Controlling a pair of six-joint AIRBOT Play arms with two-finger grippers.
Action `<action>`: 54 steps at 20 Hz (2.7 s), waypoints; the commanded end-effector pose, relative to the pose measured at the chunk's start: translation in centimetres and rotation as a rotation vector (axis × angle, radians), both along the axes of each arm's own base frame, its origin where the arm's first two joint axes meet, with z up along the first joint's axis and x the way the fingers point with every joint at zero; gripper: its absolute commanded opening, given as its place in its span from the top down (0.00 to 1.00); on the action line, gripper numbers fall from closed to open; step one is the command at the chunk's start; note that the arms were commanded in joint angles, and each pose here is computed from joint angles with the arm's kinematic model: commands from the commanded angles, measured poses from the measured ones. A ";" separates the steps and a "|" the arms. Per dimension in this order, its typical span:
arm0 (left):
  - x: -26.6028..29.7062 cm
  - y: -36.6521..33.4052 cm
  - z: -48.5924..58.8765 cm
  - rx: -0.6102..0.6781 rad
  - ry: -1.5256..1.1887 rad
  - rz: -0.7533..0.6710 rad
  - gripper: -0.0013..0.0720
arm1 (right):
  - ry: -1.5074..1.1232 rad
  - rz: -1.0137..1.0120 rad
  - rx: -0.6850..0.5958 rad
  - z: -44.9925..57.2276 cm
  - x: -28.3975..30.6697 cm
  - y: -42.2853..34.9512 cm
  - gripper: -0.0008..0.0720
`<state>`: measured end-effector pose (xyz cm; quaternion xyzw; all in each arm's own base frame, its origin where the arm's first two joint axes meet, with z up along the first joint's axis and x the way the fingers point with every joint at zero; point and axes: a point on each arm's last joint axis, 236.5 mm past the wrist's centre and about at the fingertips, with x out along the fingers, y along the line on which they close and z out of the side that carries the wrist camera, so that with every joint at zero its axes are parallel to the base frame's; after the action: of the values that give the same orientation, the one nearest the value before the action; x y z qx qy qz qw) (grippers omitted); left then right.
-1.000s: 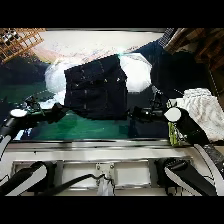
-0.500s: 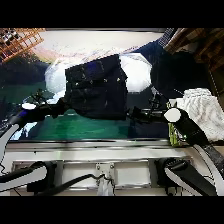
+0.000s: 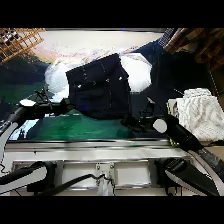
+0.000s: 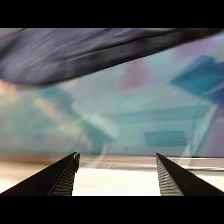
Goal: Fold the clothes and pants, and hang the long-sleeved shirts on hangers.
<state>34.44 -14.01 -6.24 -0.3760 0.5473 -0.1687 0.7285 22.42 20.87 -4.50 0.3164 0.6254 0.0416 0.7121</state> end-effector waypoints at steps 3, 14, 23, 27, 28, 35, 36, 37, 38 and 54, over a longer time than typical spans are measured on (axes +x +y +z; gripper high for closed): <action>-1.2 -1.0 1.8 -0.018 -0.030 -0.070 0.94 | -0.027 -0.357 0.019 -3.3 3.2 -4.0 0.19; -2.4 -1.9 2.2 -0.052 0.000 -0.116 0.94 | -0.087 -0.445 0.048 -5.8 6.9 -4.0 0.21; -2.4 -1.9 2.2 -0.052 -0.001 -0.115 0.94 | -0.165 -0.413 0.046 -5.1 9.8 -3.2 0.95; -1.1 -2.4 5.2 -0.087 -0.073 -0.107 0.94 | -0.411 -0.242 0.089 4.2 12.8 -1.3 0.95; -0.2 -2.5 7.2 -0.088 -0.124 -0.121 0.94 | -0.521 -0.190 0.102 8.4 13.9 -0.8 0.95; 4.6 -3.9 33.7 -0.107 -0.686 -0.238 0.94 | -1.112 -0.069 0.104 38.3 15.5 -3.1 0.95; 3.8 -4.2 37.1 -0.102 -0.754 -0.259 0.94 | -1.179 -0.047 0.091 41.6 14.7 -3.4 0.95; 2.7 -4.4 40.2 -0.096 -0.822 -0.277 0.94 | -1.223 -0.034 0.086 44.1 13.7 -3.6 0.95; 1.4 -4.6 42.5 -0.083 -0.881 -0.302 0.94 | -1.253 -0.024 0.091 46.3 12.5 -3.9 0.95; -20.1 -5.3 50.1 0.106 -1.139 -0.418 0.94 | -1.132 0.170 0.284 50.1 -5.6 -4.4 0.95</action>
<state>16.59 -19.24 44.77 -0.0760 0.1185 -0.4572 0.8781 18.02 15.72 46.88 0.2775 0.1194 0.3325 0.8934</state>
